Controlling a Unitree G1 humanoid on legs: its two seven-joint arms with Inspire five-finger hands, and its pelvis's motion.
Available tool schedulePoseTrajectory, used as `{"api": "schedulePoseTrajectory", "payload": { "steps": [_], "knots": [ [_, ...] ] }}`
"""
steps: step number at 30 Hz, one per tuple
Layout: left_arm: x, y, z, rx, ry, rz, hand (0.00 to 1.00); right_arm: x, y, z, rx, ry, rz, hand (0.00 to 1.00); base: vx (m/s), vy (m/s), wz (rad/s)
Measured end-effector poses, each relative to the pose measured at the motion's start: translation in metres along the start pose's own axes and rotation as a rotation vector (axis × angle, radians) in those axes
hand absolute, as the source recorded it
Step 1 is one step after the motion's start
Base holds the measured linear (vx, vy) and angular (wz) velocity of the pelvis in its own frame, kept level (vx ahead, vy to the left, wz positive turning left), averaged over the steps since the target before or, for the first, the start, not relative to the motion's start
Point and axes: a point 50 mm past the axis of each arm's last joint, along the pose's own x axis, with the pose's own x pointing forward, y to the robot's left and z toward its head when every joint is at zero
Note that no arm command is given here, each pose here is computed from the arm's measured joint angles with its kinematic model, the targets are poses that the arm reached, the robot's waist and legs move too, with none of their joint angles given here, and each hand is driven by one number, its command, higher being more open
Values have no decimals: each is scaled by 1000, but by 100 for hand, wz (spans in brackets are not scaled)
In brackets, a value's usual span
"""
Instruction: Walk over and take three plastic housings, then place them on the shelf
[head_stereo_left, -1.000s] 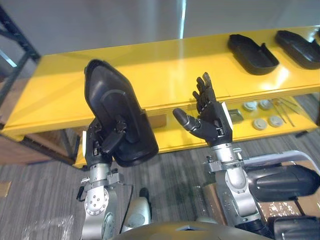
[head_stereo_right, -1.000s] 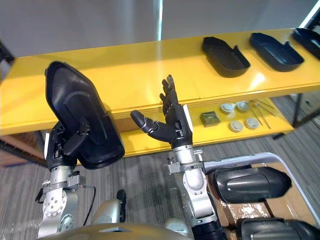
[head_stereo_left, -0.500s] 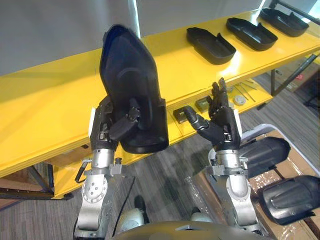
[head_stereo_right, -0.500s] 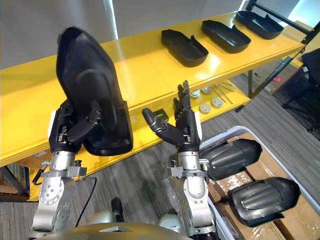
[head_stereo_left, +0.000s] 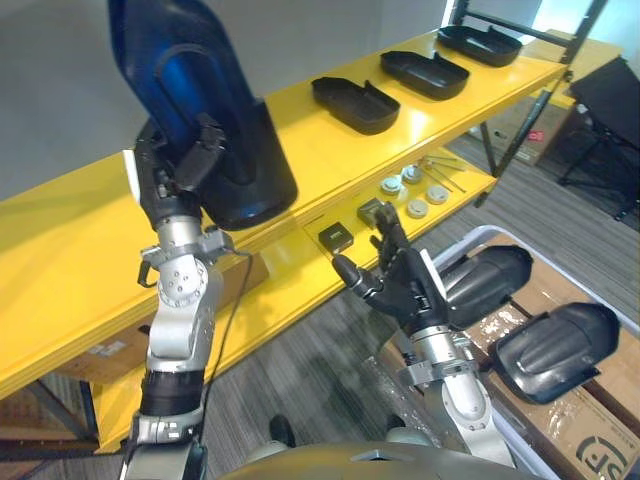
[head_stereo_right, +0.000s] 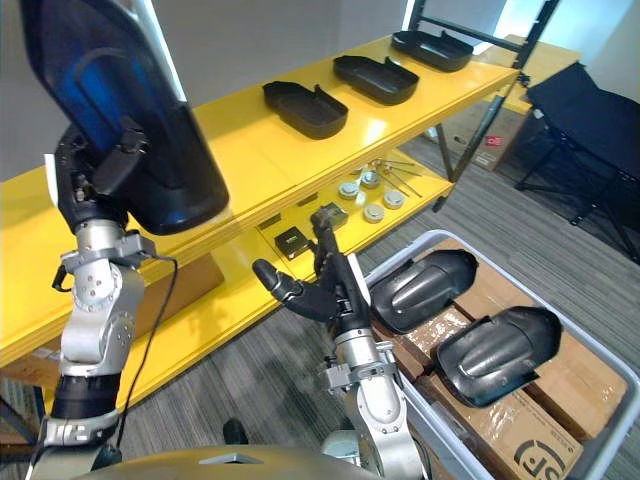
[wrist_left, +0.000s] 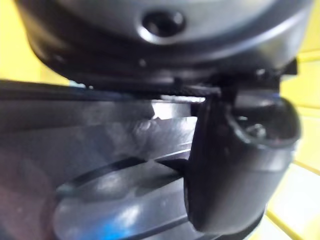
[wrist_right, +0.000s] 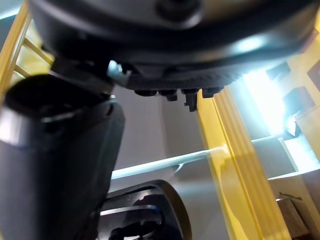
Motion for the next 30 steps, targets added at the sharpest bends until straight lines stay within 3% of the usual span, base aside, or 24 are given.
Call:
{"api": "schedulePoseTrajectory", "payload": {
  "steps": [6,8,13,23,30],
  "knots": [
    [31,17,-12,-53,96,214,0,-17,9,-15,49,115,32,100,46,0,-15],
    [34,18,-16,-48,114,259,0,-25,24,-21,66,161,112,100,37,3,-4],
    [40,13,-22,-29,142,289,0,-31,43,-23,95,192,202,100,-4,-1,-3],
    [65,0,-33,60,249,319,0,-35,45,-20,81,197,205,100,-6,2,-3],
    [91,-1,-20,124,261,337,0,-36,50,-18,110,198,205,100,27,0,-5]
  ]
}}
